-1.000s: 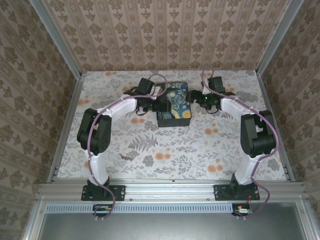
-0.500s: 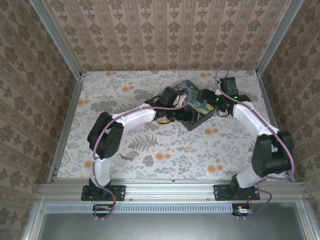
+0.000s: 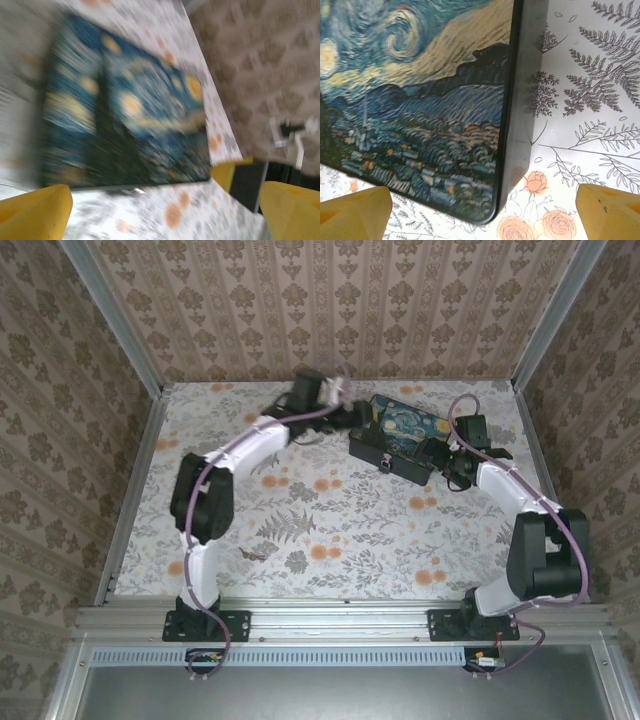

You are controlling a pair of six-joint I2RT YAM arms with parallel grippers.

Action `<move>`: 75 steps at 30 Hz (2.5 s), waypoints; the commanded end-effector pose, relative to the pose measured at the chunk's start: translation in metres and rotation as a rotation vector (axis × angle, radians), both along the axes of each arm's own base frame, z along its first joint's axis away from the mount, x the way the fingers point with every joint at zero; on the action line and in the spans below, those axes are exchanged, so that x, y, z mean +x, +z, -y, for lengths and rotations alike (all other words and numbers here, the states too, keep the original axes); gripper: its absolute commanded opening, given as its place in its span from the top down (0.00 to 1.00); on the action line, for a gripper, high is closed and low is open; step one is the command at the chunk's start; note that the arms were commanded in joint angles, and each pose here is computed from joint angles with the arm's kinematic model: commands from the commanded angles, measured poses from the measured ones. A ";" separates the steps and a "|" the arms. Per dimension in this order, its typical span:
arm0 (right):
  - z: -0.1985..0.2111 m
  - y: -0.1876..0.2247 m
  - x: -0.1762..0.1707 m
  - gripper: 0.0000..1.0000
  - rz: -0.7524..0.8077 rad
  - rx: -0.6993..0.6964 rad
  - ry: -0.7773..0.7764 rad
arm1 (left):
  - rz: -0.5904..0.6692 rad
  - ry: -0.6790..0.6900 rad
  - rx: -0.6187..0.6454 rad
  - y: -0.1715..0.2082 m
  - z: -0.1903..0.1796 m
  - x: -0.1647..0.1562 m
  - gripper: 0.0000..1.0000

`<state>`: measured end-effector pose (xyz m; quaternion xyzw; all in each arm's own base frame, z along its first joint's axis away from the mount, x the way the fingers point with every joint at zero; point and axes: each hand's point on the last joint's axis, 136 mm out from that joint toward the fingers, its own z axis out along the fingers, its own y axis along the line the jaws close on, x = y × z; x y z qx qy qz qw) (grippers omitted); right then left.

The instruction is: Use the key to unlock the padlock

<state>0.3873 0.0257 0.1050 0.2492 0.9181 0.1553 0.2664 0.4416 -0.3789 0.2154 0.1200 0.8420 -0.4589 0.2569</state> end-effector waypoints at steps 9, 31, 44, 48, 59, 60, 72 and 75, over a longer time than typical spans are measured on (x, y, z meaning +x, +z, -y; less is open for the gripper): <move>-0.024 0.001 0.070 0.15 0.055 0.050 0.161 | 0.091 -0.033 0.256 -0.069 -0.008 0.056 0.02; -0.160 0.000 0.014 0.22 0.021 0.049 0.518 | -0.040 0.045 0.411 -0.114 -0.051 -0.089 0.06; -0.164 0.006 -0.009 0.19 -0.002 0.037 0.522 | -0.028 0.091 0.476 -0.106 -0.092 -0.092 0.06; -0.143 0.035 -0.005 0.15 0.049 -0.020 0.502 | -0.013 0.138 0.516 -0.082 -0.112 -0.101 0.03; -0.136 0.075 -0.022 0.25 0.131 -0.046 0.528 | -0.460 0.583 0.856 -0.093 -0.269 -0.220 0.16; -0.140 0.076 -0.023 0.28 0.137 -0.037 0.536 | -0.507 0.613 0.863 -0.099 -0.278 -0.235 0.19; -0.184 0.079 -0.032 0.31 0.170 0.018 0.636 | -0.667 0.778 0.855 -0.154 -0.303 -0.279 0.49; -0.187 0.077 -0.032 0.31 0.162 0.022 0.646 | -0.679 0.792 0.826 -0.163 -0.302 -0.266 0.54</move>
